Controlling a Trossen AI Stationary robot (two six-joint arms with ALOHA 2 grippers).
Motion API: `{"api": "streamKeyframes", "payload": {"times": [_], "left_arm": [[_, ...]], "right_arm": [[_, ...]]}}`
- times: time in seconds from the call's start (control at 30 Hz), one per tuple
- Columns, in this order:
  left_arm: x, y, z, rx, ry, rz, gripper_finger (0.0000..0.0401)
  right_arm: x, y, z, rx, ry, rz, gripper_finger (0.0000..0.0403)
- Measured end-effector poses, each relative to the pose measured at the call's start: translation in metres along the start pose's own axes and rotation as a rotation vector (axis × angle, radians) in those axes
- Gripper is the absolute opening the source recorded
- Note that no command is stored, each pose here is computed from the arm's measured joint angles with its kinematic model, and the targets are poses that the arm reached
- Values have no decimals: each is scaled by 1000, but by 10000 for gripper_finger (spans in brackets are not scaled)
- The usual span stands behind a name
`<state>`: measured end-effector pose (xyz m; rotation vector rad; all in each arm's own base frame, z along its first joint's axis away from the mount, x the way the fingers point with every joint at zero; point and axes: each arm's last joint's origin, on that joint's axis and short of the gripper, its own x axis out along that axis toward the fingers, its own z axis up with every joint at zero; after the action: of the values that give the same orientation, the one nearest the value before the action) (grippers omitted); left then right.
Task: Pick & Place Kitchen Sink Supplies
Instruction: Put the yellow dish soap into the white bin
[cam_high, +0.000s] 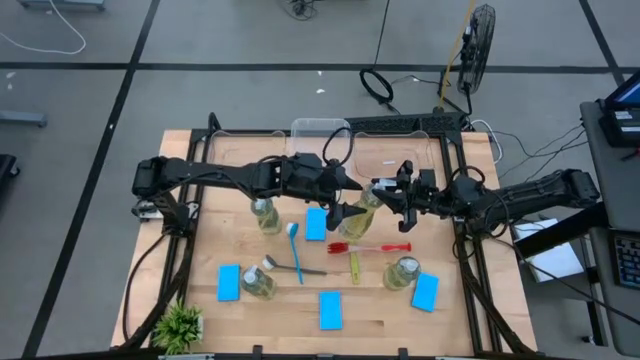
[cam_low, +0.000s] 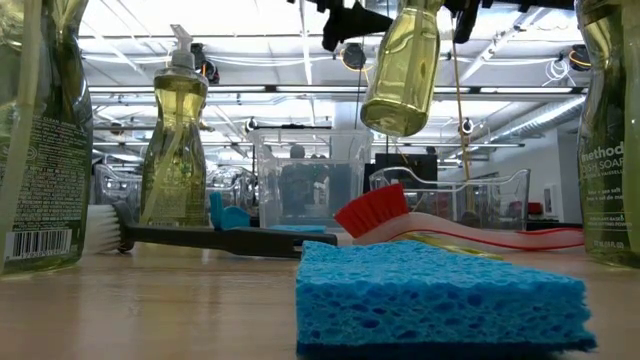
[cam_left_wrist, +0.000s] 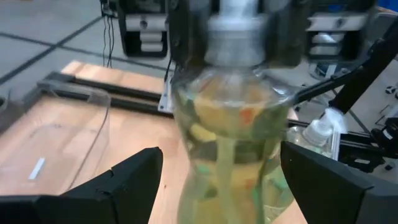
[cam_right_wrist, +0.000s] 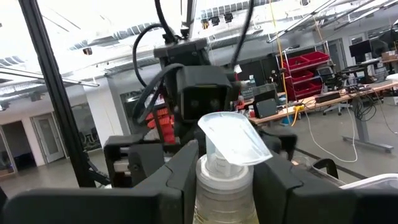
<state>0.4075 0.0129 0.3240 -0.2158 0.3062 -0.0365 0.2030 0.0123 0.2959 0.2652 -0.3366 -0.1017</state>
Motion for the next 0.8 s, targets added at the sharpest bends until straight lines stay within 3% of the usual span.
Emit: {"api": "streamKeyframes", "payload": {"times": [0.57,0.67,0.8], "left_arm": [[7,1,-8,-54,39,-27,325],[7,1,-8,-59,46,-25,307],[6,1,-8,-74,51,-27,252]], "right_arm": [[31,8,-3,-20,-2,55,101],[33,8,-5,-22,10,50,101],[33,8,-6,-23,14,42,101]]}}
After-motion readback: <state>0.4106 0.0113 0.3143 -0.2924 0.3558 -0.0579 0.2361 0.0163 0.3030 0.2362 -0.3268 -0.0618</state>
